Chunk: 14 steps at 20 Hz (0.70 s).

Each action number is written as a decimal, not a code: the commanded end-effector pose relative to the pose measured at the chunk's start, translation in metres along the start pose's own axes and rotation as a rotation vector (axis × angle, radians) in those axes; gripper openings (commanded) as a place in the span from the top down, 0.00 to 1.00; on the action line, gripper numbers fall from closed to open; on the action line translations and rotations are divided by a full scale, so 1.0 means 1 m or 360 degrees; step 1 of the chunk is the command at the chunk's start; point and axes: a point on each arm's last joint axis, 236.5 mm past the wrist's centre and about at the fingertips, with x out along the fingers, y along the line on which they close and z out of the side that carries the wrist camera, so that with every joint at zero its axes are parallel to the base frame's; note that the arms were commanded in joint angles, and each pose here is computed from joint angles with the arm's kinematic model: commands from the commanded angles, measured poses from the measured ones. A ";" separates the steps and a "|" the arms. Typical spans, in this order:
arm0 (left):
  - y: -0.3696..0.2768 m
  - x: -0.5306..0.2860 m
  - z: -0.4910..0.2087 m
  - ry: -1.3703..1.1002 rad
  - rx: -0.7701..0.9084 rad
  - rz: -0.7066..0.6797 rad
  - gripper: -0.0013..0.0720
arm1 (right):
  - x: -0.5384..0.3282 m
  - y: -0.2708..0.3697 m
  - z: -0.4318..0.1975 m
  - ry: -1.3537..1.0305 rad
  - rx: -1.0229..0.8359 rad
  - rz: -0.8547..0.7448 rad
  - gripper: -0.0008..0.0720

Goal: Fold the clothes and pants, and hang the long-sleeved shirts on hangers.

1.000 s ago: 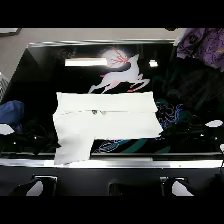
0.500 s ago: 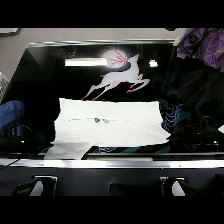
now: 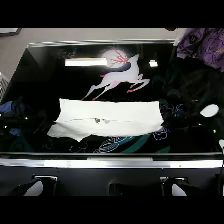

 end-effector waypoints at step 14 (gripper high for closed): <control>-0.028 0.080 0.138 0.0063 0.0160 -0.0058 0.96 | 0.045 0.008 0.110 -0.0273 -0.0018 -0.0203 0.95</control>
